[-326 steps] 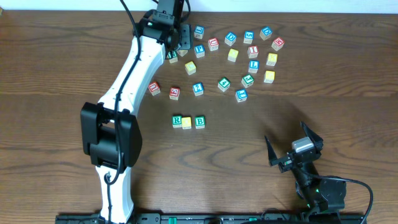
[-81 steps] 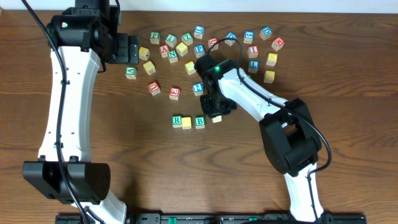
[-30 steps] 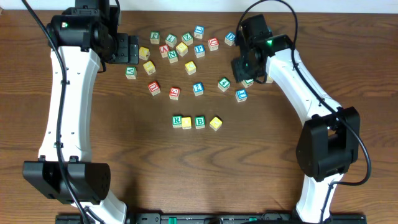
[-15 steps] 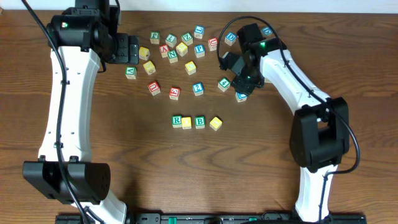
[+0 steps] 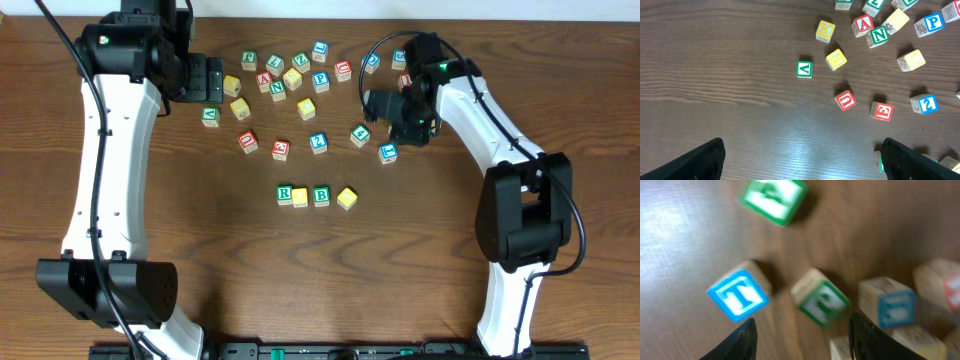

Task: Spell out ROBOT
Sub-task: 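Move the right gripper to the blue T block and grasp it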

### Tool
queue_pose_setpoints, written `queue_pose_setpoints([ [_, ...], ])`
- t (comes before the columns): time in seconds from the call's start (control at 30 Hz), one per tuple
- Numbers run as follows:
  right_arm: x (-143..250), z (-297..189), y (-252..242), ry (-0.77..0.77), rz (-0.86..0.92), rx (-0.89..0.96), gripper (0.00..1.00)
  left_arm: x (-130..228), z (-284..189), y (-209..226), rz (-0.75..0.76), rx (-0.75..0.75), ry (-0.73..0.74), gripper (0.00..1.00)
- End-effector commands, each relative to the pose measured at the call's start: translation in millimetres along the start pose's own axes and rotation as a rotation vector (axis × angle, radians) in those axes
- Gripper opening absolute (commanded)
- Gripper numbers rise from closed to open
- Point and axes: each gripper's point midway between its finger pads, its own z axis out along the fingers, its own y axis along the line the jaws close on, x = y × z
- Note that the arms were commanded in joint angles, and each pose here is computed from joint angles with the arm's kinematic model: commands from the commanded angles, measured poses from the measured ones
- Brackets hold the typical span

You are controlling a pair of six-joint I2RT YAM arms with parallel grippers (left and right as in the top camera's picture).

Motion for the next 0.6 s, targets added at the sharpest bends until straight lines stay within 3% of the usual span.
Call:
queue_pose_setpoints([
  [0.0,-4,17,28,-0.049,-0.177,-0.100,0.53,1,2,1,0.010,-0.005,0.008,0.98],
  [0.33,-5,31,48,-0.093,-0.241,-0.153,0.50,1,2,1,0.010,-0.005,0.008,0.98],
  [0.57,-10,33,50,-0.132,-0.239,-0.157,0.41,1,2,1,0.010,-0.005,0.008,0.98],
])
